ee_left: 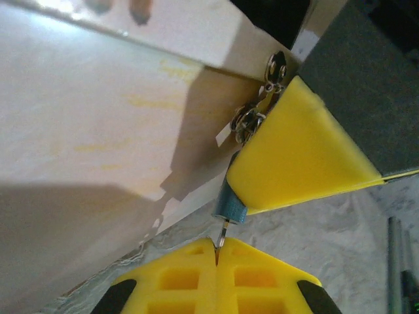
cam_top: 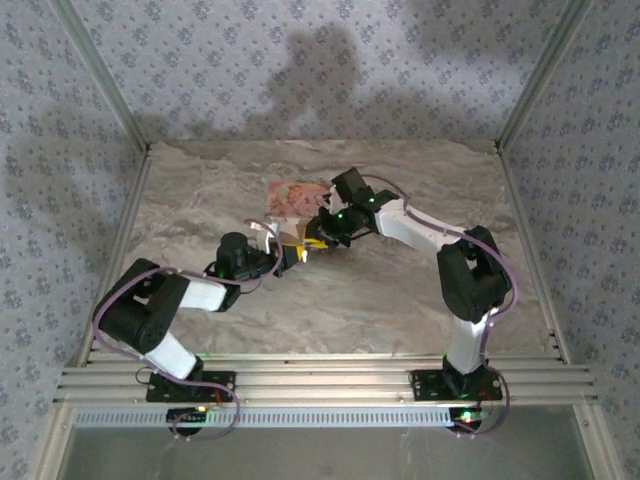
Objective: Unlock the padlock with the key
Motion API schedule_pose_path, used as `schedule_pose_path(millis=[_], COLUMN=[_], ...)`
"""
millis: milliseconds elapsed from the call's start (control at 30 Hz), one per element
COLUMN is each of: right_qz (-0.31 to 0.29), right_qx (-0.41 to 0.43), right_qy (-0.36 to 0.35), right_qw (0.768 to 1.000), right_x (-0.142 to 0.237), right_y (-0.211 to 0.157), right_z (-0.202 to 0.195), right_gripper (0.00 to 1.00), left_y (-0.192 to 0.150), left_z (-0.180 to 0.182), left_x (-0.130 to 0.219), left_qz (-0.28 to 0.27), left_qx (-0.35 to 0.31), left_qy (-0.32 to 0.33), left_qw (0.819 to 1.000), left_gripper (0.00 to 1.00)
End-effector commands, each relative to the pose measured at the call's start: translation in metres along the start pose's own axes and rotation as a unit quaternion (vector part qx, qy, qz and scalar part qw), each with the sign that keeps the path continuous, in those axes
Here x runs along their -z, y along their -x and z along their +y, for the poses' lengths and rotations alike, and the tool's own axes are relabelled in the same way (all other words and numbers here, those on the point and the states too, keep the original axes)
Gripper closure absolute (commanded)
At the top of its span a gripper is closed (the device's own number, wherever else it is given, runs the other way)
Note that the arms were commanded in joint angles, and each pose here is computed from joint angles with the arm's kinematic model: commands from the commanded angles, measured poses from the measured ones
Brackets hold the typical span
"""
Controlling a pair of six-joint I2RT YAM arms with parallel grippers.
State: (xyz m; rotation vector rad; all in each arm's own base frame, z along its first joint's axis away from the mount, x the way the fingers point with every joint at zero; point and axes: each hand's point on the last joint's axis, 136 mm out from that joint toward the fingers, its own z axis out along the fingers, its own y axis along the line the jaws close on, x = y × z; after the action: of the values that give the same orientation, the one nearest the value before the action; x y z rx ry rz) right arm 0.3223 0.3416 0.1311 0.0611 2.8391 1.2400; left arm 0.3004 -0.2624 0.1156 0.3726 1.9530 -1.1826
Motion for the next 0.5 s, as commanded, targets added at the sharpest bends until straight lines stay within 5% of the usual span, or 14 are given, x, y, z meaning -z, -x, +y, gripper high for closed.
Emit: schedule_pose_path(millis=[0,467], right_qz=[0.038,0.003], right_qx=[-0.006,-0.015], right_qy=[0.007,-0.057], right_qw=[0.999,0.998], right_x=[-0.011,-0.043], right_y=[-0.028,-0.047], right_z=[0.0,-0.046], right_gripper=[0.99,0.85], left_y=[0.022,-0.054], left_z=[-0.033,-0.003], left_x=[-0.008,0.002], left_qz=[-0.033,0.035], left_qx=[-0.086,-0.08], left_qy=[-0.037,0.026], left_qw=[0.995,0.996], left_gripper=[1.0,1.0])
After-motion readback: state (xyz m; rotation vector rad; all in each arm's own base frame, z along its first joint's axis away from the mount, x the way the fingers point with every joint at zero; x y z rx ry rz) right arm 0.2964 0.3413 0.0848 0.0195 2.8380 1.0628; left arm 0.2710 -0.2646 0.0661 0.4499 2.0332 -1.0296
